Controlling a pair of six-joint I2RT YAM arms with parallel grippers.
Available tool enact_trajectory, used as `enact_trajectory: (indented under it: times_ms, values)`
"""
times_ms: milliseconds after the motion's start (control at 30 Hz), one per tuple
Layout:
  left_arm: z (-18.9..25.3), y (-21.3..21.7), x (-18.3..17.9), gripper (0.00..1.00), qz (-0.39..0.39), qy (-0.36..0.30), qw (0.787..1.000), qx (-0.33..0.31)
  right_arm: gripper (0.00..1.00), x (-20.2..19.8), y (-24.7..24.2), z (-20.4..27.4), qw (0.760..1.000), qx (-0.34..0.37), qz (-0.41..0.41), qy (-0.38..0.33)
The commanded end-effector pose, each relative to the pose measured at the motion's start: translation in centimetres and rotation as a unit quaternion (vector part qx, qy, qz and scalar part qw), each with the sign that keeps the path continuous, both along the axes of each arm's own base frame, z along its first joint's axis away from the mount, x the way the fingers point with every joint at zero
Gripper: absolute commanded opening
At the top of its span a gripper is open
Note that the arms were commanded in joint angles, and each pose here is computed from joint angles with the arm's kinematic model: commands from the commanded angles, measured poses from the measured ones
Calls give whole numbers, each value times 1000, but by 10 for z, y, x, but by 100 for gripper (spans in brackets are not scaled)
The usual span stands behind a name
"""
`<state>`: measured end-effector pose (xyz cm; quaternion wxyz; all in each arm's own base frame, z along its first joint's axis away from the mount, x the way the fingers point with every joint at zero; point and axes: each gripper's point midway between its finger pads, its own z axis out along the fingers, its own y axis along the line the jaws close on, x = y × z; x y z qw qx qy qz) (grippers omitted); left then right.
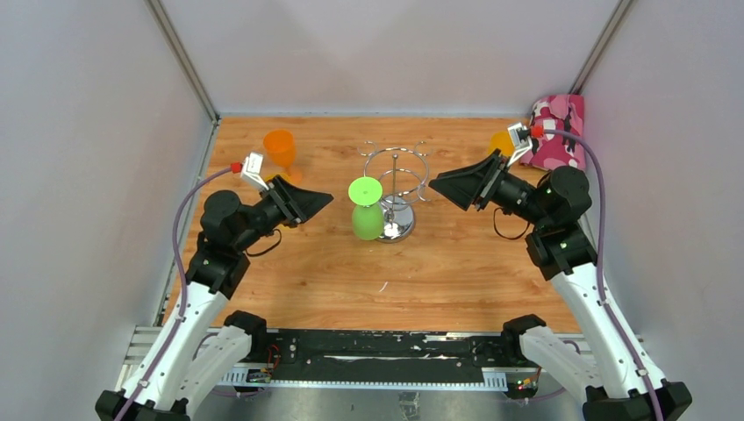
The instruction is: Take the wine glass off the wine glass rack
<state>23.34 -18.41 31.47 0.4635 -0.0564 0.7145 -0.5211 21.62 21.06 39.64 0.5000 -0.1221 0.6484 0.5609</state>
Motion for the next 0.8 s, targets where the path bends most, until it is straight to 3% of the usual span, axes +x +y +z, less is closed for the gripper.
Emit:
enact_trajectory:
  times_ms: [0, 400, 767]
  values:
    - [-5, -2, 10, 45, 15, 8, 1000, -6, 67, 2, -3, -1, 1000, 10, -6, 0]
    - [-45, -18, 64, 42, 20, 40, 999, 15, 67, -1, -4, -3, 1000, 8, -8, -2]
    - [-39, -27, 71, 41, -1, 32, 999, 8, 67, 7, -3, -12, 1000, 4, -11, 7]
